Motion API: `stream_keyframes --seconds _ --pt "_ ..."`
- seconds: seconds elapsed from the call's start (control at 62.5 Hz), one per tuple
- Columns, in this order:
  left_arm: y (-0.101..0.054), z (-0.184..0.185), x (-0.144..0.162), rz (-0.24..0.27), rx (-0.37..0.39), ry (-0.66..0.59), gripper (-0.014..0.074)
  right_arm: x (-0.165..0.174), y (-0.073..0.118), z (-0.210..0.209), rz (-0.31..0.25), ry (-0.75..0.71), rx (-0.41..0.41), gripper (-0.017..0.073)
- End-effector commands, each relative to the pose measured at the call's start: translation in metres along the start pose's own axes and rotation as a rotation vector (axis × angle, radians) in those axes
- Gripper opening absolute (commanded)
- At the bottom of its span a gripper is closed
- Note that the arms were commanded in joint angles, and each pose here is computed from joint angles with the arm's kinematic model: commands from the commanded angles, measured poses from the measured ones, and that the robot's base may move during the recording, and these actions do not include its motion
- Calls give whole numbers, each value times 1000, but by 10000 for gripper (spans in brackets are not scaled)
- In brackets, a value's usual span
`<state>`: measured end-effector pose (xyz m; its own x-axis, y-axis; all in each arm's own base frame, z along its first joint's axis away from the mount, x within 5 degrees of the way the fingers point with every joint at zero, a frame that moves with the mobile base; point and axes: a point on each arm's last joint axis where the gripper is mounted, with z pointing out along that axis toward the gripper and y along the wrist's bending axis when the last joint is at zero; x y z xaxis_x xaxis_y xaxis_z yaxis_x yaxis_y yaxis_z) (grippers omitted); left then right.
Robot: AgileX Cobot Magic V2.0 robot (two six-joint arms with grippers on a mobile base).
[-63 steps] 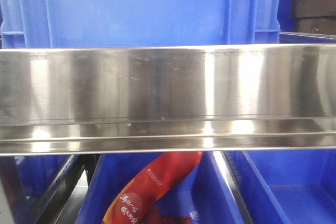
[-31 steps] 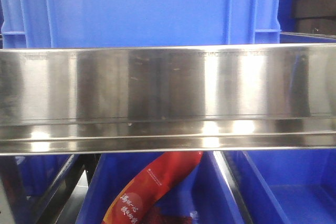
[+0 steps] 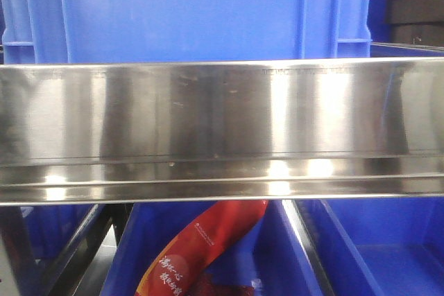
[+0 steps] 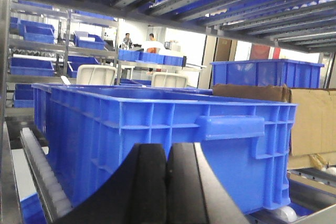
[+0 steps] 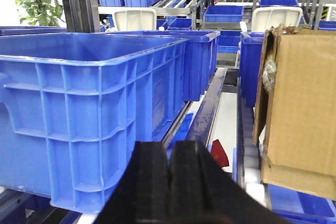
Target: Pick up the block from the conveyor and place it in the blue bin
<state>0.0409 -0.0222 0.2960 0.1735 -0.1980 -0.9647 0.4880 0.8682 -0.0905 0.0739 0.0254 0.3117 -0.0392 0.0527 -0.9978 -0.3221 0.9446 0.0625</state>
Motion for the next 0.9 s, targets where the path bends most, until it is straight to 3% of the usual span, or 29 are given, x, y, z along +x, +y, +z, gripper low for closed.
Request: stream_keyframes --seconds 0.0,0.256,0.384,0.64,0.784,0.88 --pt "1 -1 -1 -4 -4 -22 -111 -2 0 -1 -9 -27 5 -167" --pt "1 -1 -1 -4 -4 -22 -111 -3 -1 -1 -9 -37 11 -167" --pt "1 -1 -1 -4 -4 -22 -111 5 -5 -2 -9 -37 53 -167" --pt "1 -1 -1 -4 -4 -22 -111 65 -19 -7 -14 -100 202 -167" --pt "1 -1 -1 -4 -4 -22 -111 99 -22 -13 -10 -64 238 -167" --pt "1 -1 -1 -4 -4 -22 -111 97 -20 -19 -15 -111 237 -167"
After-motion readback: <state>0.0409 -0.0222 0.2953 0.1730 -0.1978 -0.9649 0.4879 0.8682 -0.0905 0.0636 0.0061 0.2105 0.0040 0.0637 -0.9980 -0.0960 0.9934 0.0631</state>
